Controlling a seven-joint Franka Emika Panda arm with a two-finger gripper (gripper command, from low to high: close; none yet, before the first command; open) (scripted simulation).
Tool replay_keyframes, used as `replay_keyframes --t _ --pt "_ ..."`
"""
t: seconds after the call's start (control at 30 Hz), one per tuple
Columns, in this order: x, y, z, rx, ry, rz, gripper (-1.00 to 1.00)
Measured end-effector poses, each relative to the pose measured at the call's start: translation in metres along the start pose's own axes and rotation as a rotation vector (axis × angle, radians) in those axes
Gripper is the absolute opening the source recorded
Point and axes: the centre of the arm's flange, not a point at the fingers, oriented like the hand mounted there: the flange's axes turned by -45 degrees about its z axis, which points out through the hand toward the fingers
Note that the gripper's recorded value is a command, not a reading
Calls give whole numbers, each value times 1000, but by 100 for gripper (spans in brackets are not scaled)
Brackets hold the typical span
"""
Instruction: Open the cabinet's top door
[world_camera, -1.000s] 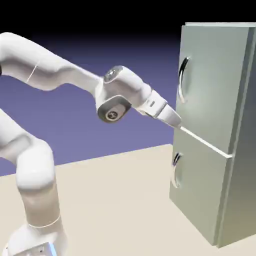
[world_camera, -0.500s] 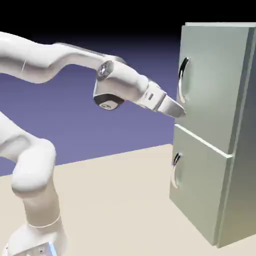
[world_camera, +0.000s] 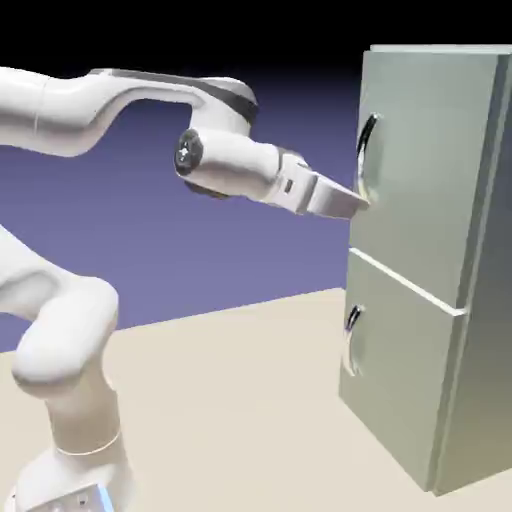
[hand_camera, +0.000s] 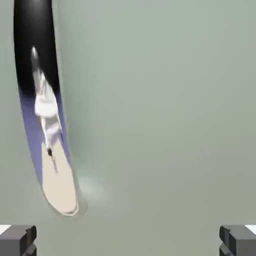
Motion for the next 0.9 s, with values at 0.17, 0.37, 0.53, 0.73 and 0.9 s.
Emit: replay_keyframes --t 0.17,0.37,0.53,0.73,0.9 --pt "2 -10 -2 -8 76 -7 0" --pt "3 -25 -2 -26 169 -18 0" --pt "4 -41 1 -48 244 -30 0" --pt "12 -50 25 -65 285 -41 0" --pt "19 -48 51 -63 286 -37 -100"
